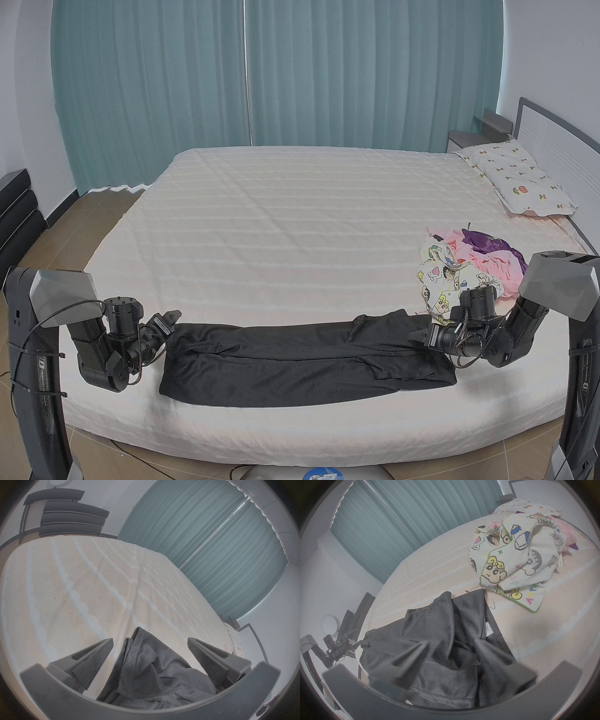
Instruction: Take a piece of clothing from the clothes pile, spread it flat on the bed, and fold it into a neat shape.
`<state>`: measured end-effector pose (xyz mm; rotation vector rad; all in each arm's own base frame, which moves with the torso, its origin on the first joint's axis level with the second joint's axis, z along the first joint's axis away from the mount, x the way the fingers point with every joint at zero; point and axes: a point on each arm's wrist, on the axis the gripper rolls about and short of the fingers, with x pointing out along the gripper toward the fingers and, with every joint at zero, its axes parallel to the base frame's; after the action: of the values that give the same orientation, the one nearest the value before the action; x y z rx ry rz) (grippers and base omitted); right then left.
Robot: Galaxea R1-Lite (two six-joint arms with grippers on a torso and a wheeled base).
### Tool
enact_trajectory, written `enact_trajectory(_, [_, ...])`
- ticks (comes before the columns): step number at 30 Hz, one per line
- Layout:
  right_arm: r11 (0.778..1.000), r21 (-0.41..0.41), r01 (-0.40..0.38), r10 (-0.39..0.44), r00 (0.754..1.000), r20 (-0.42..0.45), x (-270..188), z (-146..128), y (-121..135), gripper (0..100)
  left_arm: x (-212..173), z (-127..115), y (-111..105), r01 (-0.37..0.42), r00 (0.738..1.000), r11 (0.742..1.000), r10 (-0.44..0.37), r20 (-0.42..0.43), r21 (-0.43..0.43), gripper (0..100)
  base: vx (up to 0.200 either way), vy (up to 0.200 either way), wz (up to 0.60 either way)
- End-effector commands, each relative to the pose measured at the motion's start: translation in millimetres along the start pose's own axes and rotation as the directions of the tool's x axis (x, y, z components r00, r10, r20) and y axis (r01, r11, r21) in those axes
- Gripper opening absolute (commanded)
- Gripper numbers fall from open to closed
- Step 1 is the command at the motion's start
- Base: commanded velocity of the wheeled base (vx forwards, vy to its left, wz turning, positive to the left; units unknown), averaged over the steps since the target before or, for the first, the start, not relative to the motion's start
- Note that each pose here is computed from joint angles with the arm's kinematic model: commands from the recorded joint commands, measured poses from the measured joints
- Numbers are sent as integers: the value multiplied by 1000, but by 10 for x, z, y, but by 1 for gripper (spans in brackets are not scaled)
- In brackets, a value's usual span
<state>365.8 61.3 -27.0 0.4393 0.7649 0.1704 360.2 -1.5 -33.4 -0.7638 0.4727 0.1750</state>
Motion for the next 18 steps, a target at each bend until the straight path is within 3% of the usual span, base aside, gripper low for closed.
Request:
enact_trajectory(1, [999,41,-25,23,999,42,-183,109,114,100,26,51,-56,13,1000,999,-14,15,42,100,0,0,0])
enact_trajectory(4, [995,101,-8,4,999,42,-227,76,139,100,43,35,-69,-2,1000,993,2,4,121,100,0,0,0])
enact_trajectory(6, [991,131,9,-15,999,46,-223,50,150,100,42,54,-86,-4,1000,993,3,10,121,100,0,0,0])
enact_trajectory(7, [980,198,24,-36,998,55,-220,31,188,100,8,80,-150,6,1000,993,-9,20,120,100,0,0,0])
enact_trajectory(9, [962,270,28,-45,997,58,-212,14,211,100,-27,84,-207,15,999,995,-18,28,97,100,0,0,0])
enact_trajectory(10, [942,334,26,-46,997,54,-212,-13,244,100,-54,150,-280,19,997,1000,-21,71,23,100,0,0,0])
enact_trajectory(12, [920,391,32,-52,998,40,-238,-55,227,100,-148,216,-349,18,994,999,-13,111,-42,100,0,0,0])
enact_trajectory(16, [907,419,27,-52,997,49,-242,-78,197,100,-265,-3,-458,-19,1000,999,19,19,-26,100,0,0,0])
enact_trajectory(18, [908,419,30,-54,998,45,-267,-112,184,100,-310,-13,-531,-22,999,999,23,25,-49,100,0,0,0])
